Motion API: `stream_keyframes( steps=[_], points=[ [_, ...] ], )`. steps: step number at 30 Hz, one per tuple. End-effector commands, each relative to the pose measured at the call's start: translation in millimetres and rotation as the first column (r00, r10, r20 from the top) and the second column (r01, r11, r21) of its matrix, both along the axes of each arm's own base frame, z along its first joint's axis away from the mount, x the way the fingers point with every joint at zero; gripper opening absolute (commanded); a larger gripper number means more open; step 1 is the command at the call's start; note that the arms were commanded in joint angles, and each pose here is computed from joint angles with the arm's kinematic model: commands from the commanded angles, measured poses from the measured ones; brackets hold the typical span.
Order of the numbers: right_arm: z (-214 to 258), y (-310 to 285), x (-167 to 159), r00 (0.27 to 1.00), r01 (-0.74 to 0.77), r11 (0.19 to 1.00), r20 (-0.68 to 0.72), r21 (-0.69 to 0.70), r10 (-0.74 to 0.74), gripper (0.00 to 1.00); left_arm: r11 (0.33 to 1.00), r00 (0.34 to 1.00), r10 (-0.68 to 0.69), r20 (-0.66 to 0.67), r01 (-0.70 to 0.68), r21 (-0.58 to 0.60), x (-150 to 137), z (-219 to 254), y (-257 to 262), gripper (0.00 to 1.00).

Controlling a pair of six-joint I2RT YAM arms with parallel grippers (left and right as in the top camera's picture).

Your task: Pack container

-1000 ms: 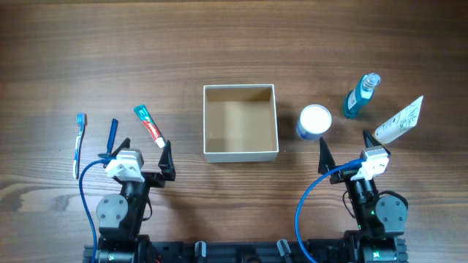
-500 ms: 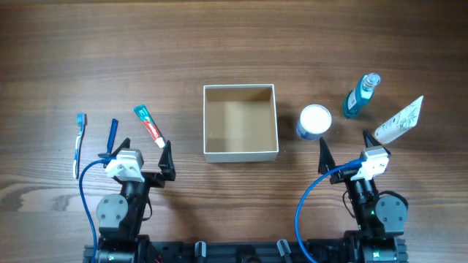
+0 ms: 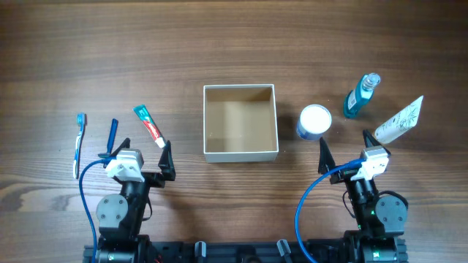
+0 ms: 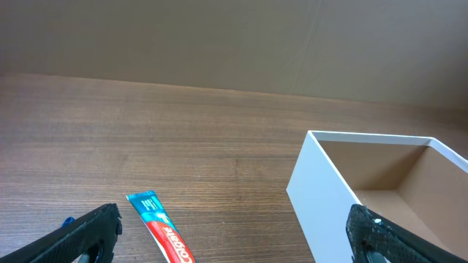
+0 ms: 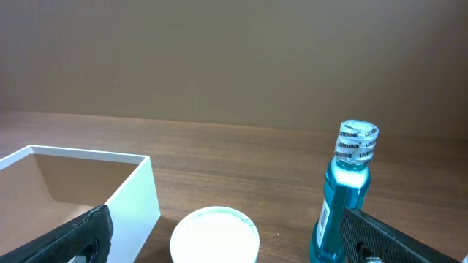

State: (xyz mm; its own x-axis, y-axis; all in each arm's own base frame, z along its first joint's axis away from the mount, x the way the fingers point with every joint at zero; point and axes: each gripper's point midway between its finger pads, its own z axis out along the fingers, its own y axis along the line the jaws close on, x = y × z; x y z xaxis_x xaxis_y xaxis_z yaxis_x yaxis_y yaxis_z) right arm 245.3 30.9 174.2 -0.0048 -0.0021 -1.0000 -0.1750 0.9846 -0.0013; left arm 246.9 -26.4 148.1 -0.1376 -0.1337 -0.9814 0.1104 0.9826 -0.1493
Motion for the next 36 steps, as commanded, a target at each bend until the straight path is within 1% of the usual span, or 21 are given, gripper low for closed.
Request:
stream_keyframes(
  steps=[1,3,6,9,13,14,18,22,24,26,27,28,30,32,34,36],
  points=[
    [-0.1,3.9,-0.5,1.0,-0.021,1.0,0.001,-0.006,0.021,1.0,1.0,1.0,0.005,-0.012,-0.005,-0.015,0.1,-4.0,0.3,1.0],
    [0.1,4.0,-0.5,1.0,-0.021,1.0,0.002,-0.004,0.021,1.0,1.0,1.0,0.005,-0.012,-0.005,-0.015,0.1,-4.0,0.3,1.0],
    [-0.2,3.9,-0.5,1.0,-0.02,0.997,-0.013,0.073,0.021,1.0,1.0,1.0,0.005,-0.012,-0.005,-0.015,0.1,-4.0,0.2,1.0],
    [-1.2,4.6,-0.3,0.999,-0.023,0.995,-0.024,0.098,0.026,1.0,1.0,1.0,0.005,-0.001,-0.005,-0.018,0.4,-1.1,0.2,1.0],
    [13.2,3.1,0.4,1.0,-0.014,0.995,-0.024,0.097,0.017,1.0,0.996,1.0,0.014,-0.002,-0.014,-0.091,0.0,5.5,0.3,1.0],
    [18.9,3.4,1.8,0.999,-0.014,0.995,-0.038,0.098,0.018,1.0,0.993,1.0,0.016,0.002,-0.016,-0.114,-0.8,13.5,0.4,1.0],
    [39.1,4.2,13.4,0.992,-0.01,0.995,-0.123,0.095,0.022,1.0,0.993,0.999,0.016,-0.028,-0.019,-0.114,-3.7,41.1,0.5,1.0],
    [66.7,4.7,34.1,0.969,-0.003,0.997,-0.245,0.078,0.022,1.0,0.994,0.994,0.017,-0.108,-0.029,-0.108,-0.3,65.4,0.4,1.0],
    [79.8,4.8,49.7,0.928,0.007,0.997,-0.373,0.073,0.021,1.0,0.994,0.976,0.018,-0.216,-0.04,-0.098,7.9,74.9,-0.1,1.0],
    [85.1,5.0,56.9,0.892,0.001,0.999,-0.452,0.046,0.02,1.0,0.995,0.957,0.019,-0.288,-0.047,-0.091,12.8,77.2,-0.4,1.0],
    [87.7,4.8,61.6,0.835,-0.012,1.0,-0.549,0.015,0.018,1.0,0.995,0.933,0.02,-0.36,-0.054,-0.083,17.4,78.5,-0.7,1.0],
    [88.1,5.0,62.5,0.81,-0.021,1.0,-0.587,0.003,0.018,1.0,0.995,0.911,0.021,-0.411,-0.058,-0.077,19.8,78.3,-0.8,1.0],
    [88.1,5.2,66.2,0.736,-0.016,1.0,-0.677,0.009,0.018,1.0,0.996,0.864,0.021,-0.502,-0.062,-0.066,21.7,75.2,-1.5,1.0],
    [87.4,9.9,70.6,0.7,-0.037,0.999,-0.712,0.026,0.045,1.0,0.996,0.819,-0.023,-0.574,-0.032,-0.086,23.0,69.9,-9.5,1.0],
    [81.9,11.5,76.9,0.686,-0.06,0.998,-0.726,0.017,0.054,1.0,0.992,0.788,-0.082,-0.61,0.007,-0.123,23.5,65.3,-19.9,1.0],
    [69.8,6.8,79.4,0.653,-0.032,0.999,-0.757,0.005,0.025,1.0,0.992,0.775,-0.091,-0.626,0.012,-0.129,23.4,60.9,-21.6,1.0]
  ],
)
